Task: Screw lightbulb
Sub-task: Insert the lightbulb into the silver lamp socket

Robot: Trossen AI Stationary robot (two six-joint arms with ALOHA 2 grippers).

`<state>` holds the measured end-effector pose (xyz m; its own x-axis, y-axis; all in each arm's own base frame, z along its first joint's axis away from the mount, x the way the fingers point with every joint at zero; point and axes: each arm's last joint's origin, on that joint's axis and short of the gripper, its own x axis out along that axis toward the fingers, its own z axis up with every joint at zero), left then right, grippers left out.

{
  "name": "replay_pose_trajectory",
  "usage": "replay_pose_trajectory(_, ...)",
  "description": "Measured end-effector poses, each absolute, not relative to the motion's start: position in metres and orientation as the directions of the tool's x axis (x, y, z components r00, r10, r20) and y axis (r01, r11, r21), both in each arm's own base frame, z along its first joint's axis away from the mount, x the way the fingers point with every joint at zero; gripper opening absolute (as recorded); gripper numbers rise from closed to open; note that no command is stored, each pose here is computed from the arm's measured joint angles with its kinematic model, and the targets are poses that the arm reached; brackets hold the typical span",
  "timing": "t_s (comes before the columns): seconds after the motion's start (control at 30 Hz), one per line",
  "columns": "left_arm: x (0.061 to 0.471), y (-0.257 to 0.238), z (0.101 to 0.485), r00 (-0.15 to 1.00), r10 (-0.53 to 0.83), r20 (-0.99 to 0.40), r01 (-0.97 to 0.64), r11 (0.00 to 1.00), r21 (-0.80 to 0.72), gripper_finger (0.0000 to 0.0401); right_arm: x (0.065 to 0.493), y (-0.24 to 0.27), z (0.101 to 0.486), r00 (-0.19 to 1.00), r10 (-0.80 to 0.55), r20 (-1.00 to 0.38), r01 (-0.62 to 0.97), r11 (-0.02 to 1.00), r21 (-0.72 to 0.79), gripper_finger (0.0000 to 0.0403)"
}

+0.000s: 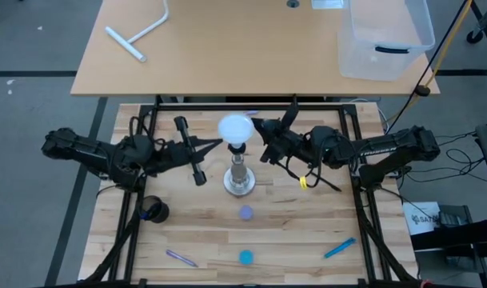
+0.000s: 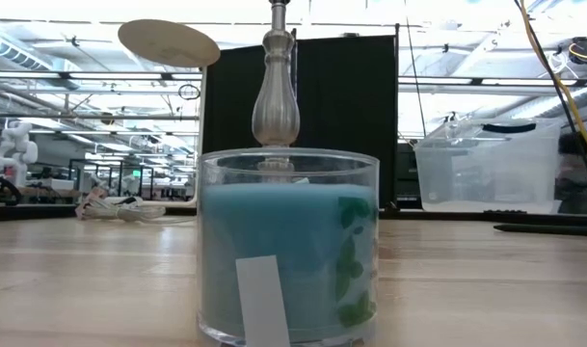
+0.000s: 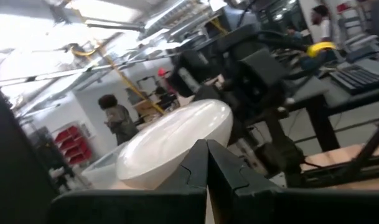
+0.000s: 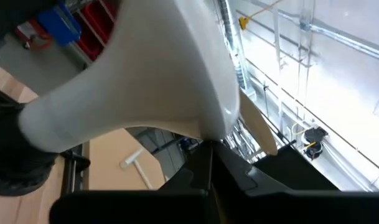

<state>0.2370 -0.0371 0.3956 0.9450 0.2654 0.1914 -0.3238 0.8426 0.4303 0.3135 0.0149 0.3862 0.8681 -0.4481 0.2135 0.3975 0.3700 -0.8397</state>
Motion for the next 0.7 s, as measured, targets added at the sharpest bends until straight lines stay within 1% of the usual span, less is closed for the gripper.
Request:
replay_pose_trajectory(0.33, 0.239, -0.025, 0.391, 0.933, 0.328, 0.144, -0.359, 0.849, 0.388, 0.0, 0.313, 0.031, 0.381, 0.894, -0.417, 0.167, 0.34, 0.387, -0.857, 0.0)
replay_pose_trajectory(0.47, 0.239, -0.02, 0.39, 0.919, 0.373, 0.13, -0.393, 0.838, 0.378, 0.0, 0.313, 0.042, 0.379, 0.924, -0.351, 0.149, 0.294, 0.408, -0.864, 0.0)
replay_pose_trajectory(0.6, 0.242, -0.015, 0.381, 0.898, 0.435, 0.063, -0.424, 0.819, 0.386, 0.0, 0.312, 0.054, 0.375, 0.947, -0.3, 0.116, 0.242, 0.424, -0.873, 0.0)
replay_pose_trajectory(0.7, 0.24, -0.012, 0.385, 0.89, 0.448, 0.087, -0.448, 0.819, 0.358, 0.0, 0.311, 0.059, 0.372, 0.949, -0.303, 0.091, 0.222, 0.432, -0.874, 0.0)
